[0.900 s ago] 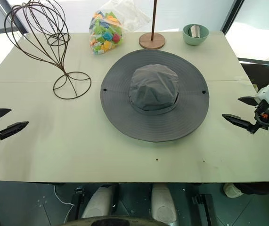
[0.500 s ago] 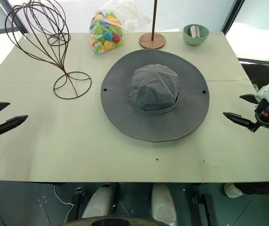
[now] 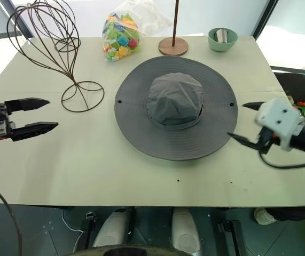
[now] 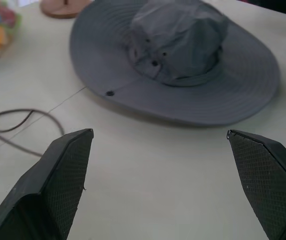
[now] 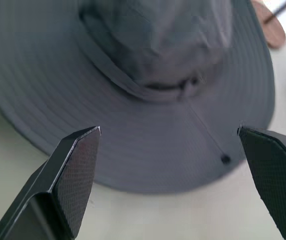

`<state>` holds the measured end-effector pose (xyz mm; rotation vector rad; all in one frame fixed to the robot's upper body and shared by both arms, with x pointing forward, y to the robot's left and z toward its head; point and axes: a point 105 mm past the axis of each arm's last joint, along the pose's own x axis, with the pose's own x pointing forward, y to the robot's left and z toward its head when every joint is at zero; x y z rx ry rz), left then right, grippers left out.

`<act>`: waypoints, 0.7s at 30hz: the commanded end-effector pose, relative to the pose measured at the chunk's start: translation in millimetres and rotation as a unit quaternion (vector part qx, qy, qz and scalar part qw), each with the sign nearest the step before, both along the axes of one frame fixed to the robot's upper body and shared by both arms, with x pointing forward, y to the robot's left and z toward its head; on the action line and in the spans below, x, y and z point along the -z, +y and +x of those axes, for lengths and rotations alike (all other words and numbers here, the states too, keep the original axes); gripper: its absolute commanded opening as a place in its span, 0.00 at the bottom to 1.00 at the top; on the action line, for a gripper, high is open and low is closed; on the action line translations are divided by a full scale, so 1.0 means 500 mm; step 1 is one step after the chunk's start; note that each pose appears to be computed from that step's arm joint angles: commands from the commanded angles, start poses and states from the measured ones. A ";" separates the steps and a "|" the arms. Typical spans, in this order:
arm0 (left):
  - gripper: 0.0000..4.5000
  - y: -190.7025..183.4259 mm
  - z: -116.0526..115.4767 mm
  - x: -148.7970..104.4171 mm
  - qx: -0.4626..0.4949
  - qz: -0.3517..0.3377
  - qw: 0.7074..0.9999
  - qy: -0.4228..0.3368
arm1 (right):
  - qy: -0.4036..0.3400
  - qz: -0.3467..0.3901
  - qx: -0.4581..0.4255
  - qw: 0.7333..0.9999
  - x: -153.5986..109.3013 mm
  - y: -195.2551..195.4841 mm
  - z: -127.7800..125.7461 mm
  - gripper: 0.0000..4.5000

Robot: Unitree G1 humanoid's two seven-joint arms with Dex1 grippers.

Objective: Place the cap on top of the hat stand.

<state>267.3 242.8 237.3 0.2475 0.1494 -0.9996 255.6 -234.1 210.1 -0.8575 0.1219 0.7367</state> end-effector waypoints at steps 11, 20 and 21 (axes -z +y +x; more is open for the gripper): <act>1.00 -0.099 0.016 -0.011 0.156 0.034 0.987 0.002 | -0.085 -0.180 -0.010 0.980 0.161 0.058 -0.038 0.99; 1.00 -0.113 0.034 -0.018 0.160 0.024 0.987 -0.008 | -0.157 -0.207 0.034 0.965 0.228 0.074 0.032 0.99; 1.00 -0.113 0.035 -0.019 0.160 0.024 0.987 -0.009 | -0.162 -0.211 0.034 0.964 0.235 0.077 0.040 0.99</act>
